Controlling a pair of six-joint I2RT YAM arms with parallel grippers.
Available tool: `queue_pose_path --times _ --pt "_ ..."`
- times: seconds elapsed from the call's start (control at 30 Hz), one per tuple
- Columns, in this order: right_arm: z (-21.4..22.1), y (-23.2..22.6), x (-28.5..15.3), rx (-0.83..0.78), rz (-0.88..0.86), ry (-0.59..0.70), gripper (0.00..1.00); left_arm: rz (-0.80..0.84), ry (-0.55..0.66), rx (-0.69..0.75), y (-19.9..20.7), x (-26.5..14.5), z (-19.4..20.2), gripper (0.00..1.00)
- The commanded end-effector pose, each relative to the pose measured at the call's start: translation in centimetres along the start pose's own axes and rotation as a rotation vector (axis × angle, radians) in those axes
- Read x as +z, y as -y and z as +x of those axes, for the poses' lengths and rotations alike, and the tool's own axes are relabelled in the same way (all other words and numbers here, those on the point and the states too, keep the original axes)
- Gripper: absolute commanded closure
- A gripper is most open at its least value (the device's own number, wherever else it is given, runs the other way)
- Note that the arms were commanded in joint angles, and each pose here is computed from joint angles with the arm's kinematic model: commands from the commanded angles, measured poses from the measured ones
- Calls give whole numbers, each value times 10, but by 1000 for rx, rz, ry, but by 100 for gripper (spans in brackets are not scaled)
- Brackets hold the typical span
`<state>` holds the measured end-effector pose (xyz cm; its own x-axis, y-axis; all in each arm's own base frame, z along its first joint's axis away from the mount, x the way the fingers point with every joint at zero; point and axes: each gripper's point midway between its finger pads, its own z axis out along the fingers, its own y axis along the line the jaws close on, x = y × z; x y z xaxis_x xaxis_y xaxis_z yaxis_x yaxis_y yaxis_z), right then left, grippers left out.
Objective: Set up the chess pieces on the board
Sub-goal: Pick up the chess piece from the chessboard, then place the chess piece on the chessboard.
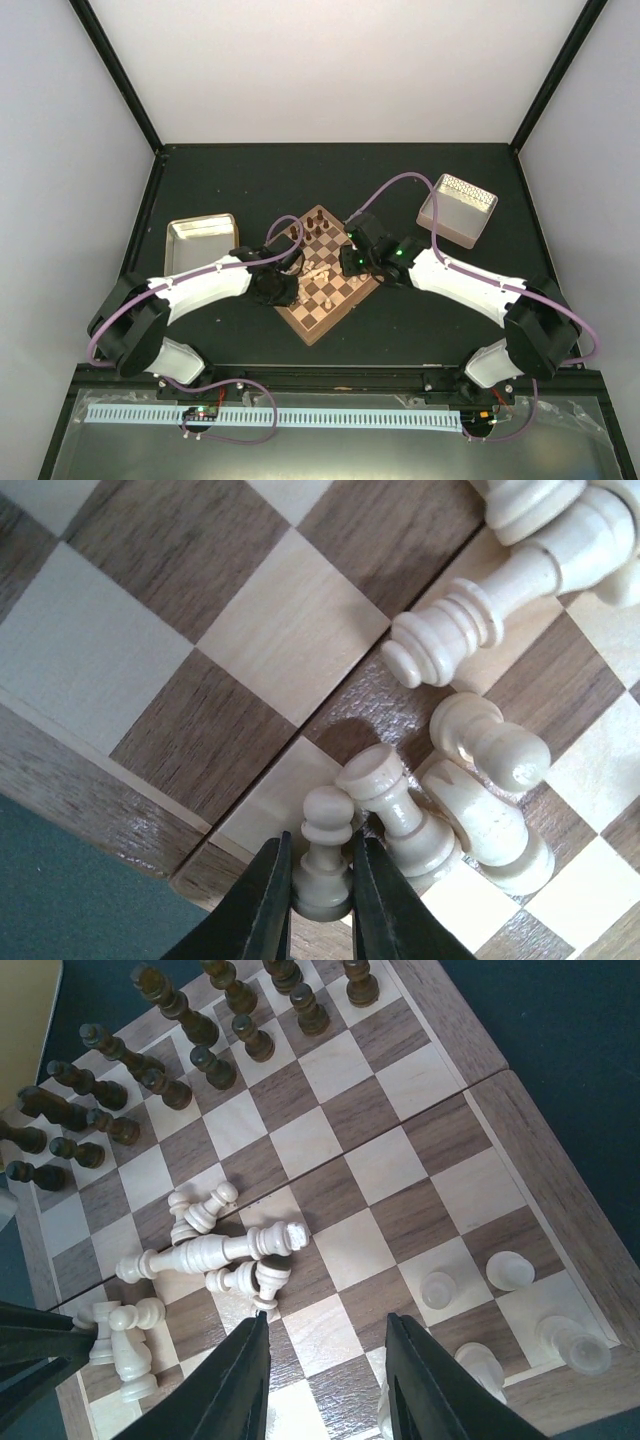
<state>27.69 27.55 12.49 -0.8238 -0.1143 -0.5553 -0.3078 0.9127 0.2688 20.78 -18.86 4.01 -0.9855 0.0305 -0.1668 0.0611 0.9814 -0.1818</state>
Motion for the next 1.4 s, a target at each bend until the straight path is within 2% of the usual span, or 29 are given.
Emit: queue_pose_path --times 0.0,0.13,0.3,0.53,0.7,0.83,0.93,1.1,1.37 --pt "-9 -4 -6 2 -25 39 66 -53 -46 30 -9 6 10 89" --pt "-13 -15 -14 -41 -94 55 66 -21 17 48 -3 -6 0 92" --pt "-21 -46 -33 -92 -320 61 64 53 150 81 10 -33 -20 92" --pt "-21 -67 -46 -98 -482 39 63 161 273 141 30 -62 -37 93" --pt "-18 -84 -62 -94 -675 -10 61 346 413 262 63 -94 -49 93" --pt "-14 -101 -82 -71 -829 -54 61 595 557 394 103 -134 -52 93" --pt "-18 -101 -85 -37 -821 -56 61 680 629 473 114 -143 -48 93" --pt "-22 -86 -77 39 -721 -66 62 709 754 559 118 -157 -51 92" --pt "-15 -82 -75 43 -711 -101 69 719 793 672 122 -163 -44 93"
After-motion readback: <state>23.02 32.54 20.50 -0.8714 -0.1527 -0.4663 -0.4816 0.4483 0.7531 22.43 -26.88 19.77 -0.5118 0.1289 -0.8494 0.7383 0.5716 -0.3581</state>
